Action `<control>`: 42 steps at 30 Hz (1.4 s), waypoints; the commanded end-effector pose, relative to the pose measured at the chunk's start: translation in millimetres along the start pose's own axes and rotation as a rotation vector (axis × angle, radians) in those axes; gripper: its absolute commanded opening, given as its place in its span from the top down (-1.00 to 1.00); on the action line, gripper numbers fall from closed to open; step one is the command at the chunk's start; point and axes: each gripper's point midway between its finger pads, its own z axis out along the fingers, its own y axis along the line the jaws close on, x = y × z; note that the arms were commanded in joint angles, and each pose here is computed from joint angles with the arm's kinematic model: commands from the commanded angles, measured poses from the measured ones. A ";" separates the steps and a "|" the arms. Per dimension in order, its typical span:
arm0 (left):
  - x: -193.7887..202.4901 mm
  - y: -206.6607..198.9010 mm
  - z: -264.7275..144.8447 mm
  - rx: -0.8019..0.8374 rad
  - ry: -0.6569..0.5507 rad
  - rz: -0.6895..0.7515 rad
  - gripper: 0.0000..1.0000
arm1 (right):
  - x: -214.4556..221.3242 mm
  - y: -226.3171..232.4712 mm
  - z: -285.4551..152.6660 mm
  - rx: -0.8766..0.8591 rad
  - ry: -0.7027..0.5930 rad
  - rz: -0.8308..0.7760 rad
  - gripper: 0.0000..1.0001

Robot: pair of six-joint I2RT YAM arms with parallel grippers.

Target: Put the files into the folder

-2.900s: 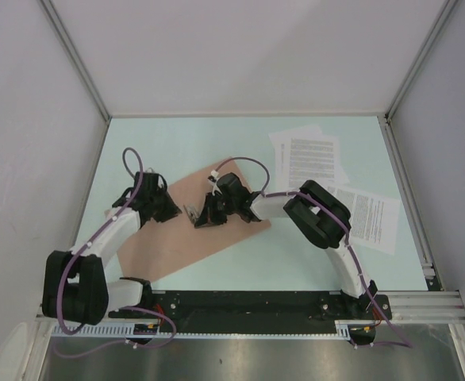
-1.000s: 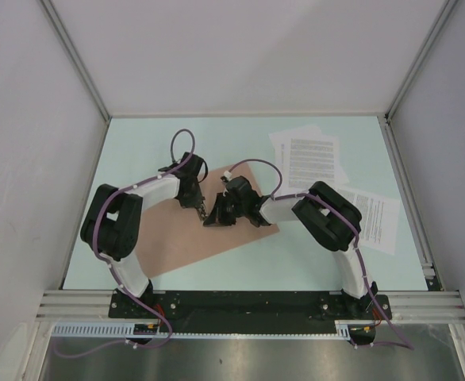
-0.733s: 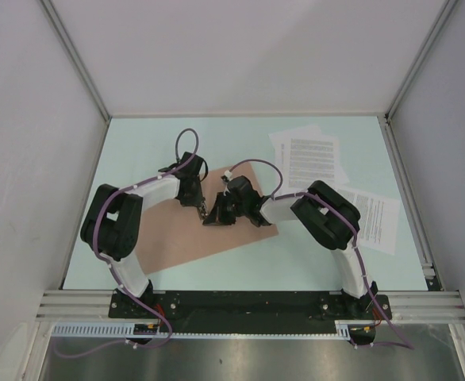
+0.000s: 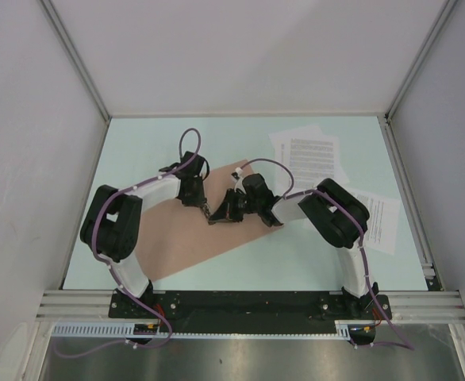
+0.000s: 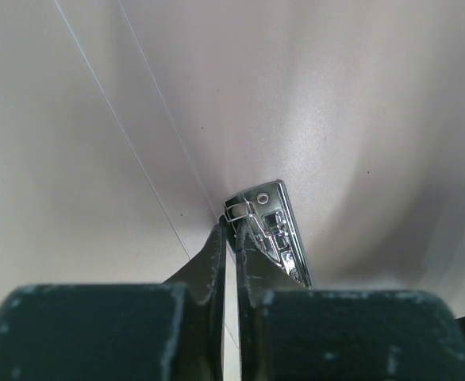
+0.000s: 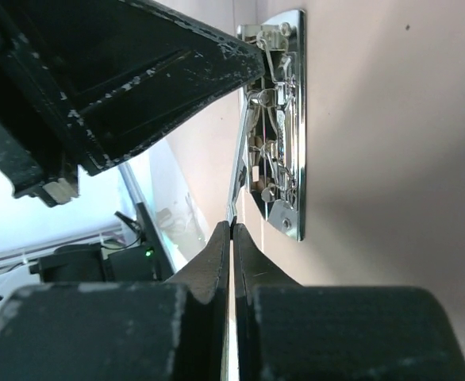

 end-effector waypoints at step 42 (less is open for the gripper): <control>-5.9 23.6 -197.9 0.297 -0.370 -0.075 -0.24 | -108.6 115.1 74.6 -0.092 -0.011 -0.457 -0.33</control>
